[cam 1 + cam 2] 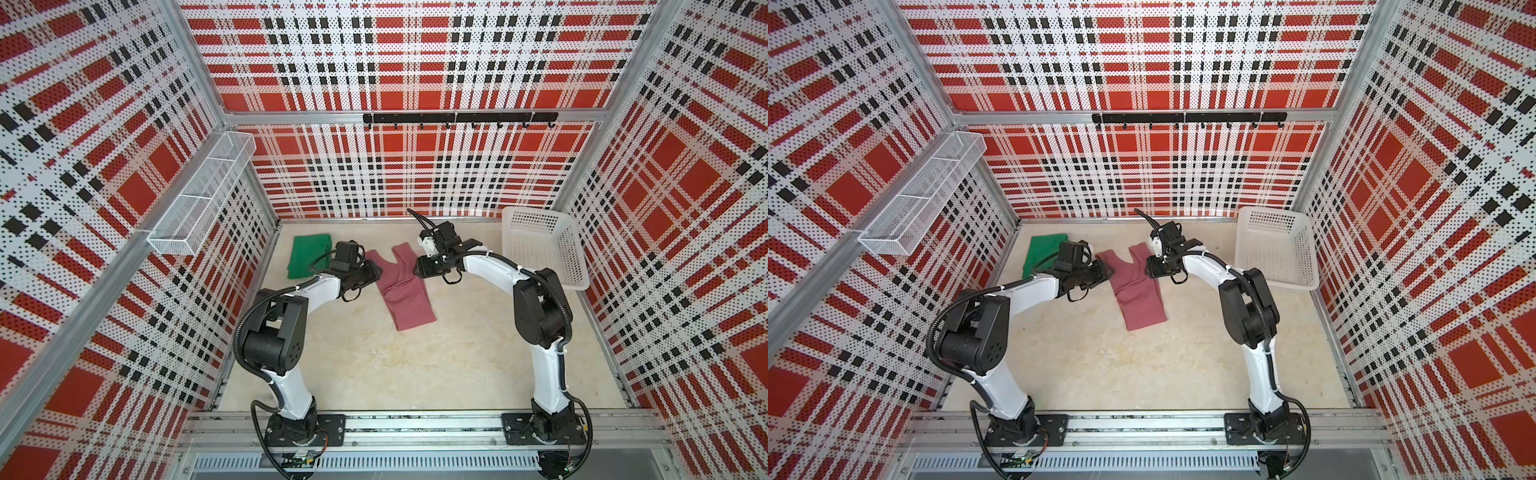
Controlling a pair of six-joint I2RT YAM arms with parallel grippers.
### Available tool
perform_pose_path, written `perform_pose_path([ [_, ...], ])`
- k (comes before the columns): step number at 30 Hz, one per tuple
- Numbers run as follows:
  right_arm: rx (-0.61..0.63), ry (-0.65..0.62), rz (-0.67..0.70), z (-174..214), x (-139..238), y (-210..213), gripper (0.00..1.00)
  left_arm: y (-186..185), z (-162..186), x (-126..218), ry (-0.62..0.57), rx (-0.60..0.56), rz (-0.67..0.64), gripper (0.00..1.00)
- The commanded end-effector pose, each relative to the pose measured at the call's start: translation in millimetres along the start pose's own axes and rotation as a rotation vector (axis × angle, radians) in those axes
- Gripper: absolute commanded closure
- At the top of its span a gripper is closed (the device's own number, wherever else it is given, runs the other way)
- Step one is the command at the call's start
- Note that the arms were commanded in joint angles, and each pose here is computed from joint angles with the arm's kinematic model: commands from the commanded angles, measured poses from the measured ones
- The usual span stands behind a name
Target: Fold and stack the tank tops
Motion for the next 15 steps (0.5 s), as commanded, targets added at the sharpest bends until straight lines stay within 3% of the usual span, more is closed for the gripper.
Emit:
perform_pose_path([
  [1,0.023,-0.057,0.000,-6.6,23.1,3.3,0.52,-11.1,-10.4,12.7,-0.031,-0.046,0.002,0.56],
  [8,-0.033,-0.019,-0.056,35.1,28.6,1.9,0.67,-53.4,58.0,14.3,0.017,0.002,0.105,0.64],
  [15,-0.042,0.022,-0.110,53.4,-4.0,14.6,0.76,-50.3,93.3,1.6,0.033,0.065,0.113,0.72],
])
Point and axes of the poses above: each gripper's point midway between its finger pads, its own x axis back along the fingers, its own y axis along the line the jaws close on, z = x × y, the point moved 6 cm from there along x, back along the fingers, and after that the axes turned 9 degrees about -x, right-handed, at the moved point
